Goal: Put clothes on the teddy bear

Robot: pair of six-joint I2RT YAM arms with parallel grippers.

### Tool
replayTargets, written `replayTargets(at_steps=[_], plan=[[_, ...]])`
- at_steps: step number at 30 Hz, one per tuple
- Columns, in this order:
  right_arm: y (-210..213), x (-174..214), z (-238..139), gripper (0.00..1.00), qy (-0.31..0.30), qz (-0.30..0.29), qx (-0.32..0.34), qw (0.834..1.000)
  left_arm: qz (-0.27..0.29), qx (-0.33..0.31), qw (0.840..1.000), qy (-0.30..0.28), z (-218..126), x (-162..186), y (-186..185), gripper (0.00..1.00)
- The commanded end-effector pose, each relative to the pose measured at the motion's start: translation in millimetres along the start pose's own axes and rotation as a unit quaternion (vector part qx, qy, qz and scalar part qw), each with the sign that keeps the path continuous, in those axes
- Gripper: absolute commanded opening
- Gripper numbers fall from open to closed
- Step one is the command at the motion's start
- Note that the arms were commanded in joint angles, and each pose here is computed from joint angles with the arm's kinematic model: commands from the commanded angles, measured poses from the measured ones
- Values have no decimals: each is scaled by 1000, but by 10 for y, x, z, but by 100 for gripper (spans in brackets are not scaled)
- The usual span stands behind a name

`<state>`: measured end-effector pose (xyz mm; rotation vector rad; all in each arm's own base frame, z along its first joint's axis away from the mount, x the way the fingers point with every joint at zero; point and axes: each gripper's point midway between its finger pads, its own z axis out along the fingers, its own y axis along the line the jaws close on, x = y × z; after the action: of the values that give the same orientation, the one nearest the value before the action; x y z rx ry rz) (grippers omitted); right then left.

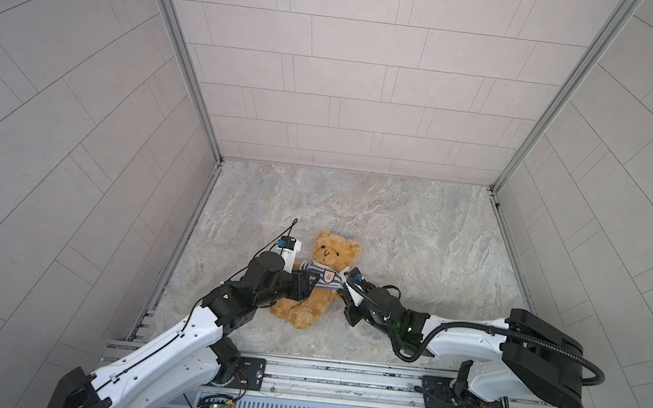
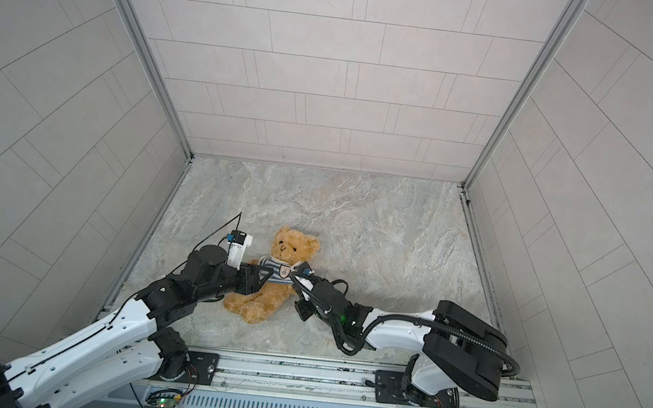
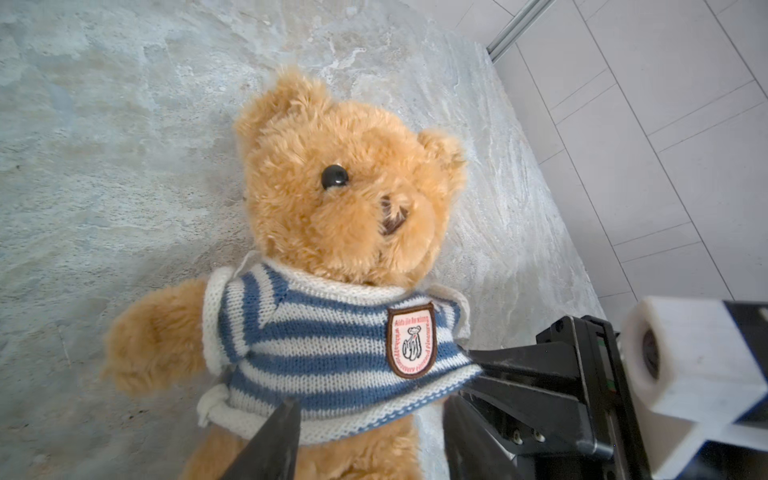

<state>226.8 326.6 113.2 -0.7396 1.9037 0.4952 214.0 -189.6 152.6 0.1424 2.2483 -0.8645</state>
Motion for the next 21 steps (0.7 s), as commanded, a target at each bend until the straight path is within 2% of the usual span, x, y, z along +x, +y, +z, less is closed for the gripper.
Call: replayTargets(at_steps=[1,6,10,14,21], plan=[[-279,-136,-86,0,3,-50,110,993,-3,32,999,11,-46,-3,-144,63],[-250,-210,-134,0,-6,-52,144,988,-26,33,999,32,96,130,-134,58],[-138,-221,-165,0,-20,-44,148,988,-25,30,998,45,246,232,-149,58],[39,-240,-183,0,-54,-34,128,990,-32,19,998,51,391,310,-70,56],[299,-101,-52,8,-32,-12,69,997,-16,-15,997,71,577,435,119,53]])
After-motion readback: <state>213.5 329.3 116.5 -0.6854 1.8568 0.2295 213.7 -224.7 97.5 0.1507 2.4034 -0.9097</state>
